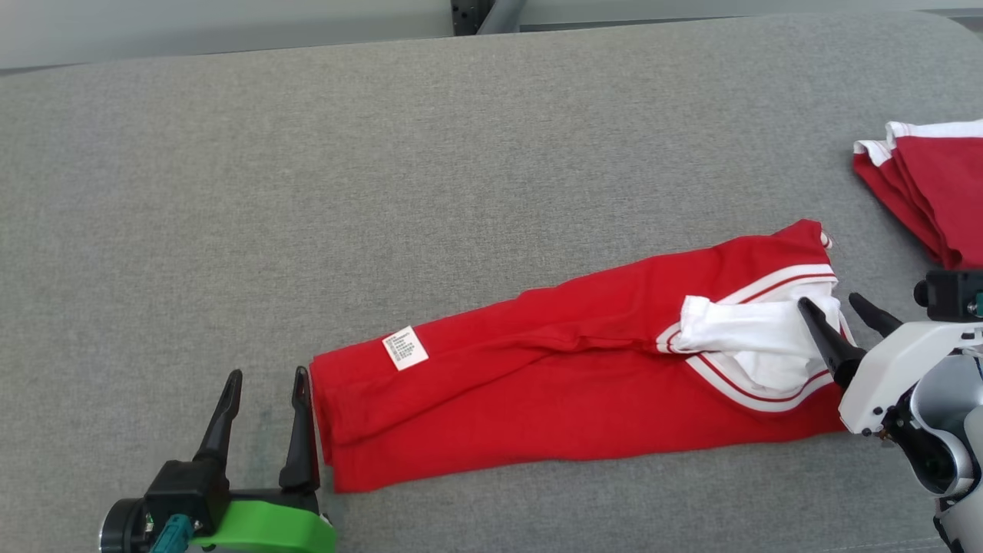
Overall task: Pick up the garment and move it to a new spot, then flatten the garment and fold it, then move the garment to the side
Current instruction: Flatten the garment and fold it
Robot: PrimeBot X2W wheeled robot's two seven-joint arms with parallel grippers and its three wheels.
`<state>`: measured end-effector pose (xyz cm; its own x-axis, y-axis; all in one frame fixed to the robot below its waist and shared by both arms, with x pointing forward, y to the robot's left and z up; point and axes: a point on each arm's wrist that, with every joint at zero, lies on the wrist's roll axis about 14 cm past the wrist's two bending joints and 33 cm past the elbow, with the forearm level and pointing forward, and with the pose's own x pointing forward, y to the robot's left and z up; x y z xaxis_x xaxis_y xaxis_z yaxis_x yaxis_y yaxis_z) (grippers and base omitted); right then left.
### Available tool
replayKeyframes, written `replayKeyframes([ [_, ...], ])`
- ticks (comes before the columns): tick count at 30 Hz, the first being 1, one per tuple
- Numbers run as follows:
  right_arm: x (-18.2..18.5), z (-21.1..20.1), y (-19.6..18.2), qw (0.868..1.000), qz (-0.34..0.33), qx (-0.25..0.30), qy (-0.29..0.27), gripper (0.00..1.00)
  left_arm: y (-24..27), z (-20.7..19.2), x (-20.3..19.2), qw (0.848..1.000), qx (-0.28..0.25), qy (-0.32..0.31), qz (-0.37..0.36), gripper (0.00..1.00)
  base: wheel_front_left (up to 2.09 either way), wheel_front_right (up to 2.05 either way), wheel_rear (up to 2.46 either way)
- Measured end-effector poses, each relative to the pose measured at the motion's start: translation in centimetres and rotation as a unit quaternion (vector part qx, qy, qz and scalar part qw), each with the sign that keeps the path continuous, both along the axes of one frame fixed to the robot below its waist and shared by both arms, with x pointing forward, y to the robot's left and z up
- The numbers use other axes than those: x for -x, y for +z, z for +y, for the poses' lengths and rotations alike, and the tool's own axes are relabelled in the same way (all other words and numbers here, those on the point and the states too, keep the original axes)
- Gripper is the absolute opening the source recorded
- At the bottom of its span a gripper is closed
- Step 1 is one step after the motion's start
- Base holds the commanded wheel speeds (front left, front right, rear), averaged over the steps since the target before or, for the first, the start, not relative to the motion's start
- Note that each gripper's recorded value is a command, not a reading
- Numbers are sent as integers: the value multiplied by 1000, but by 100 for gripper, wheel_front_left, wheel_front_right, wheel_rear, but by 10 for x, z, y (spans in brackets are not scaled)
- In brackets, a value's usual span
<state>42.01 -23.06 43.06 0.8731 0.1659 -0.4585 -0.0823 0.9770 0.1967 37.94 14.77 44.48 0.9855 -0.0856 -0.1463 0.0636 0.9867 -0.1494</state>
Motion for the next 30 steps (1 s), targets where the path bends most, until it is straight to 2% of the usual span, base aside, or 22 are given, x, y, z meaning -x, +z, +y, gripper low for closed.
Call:
replayKeyframes([
  [4, 0, 0, -29, 999, 46, 23, 7, 100, -7, 3, 3, 1000, 10, 11, 6, 100, 0, 0, 0],
  [12, -4, 1, -60, 994, 103, 37, 16, 100, -14, 14, 6, 999, 14, 28, 9, 100, 0, 0, 0],
  [29, 3, 3, -72, 984, 176, -16, 19, 100, -17, 30, 13, 999, 18, 49, 9, 100, 0, 0, 0],
  [30, 3, 5, -72, 984, 178, -21, 20, 56, -18, 30, 13, 999, 18, 49, 10, 100, 0, 0, 0],
])
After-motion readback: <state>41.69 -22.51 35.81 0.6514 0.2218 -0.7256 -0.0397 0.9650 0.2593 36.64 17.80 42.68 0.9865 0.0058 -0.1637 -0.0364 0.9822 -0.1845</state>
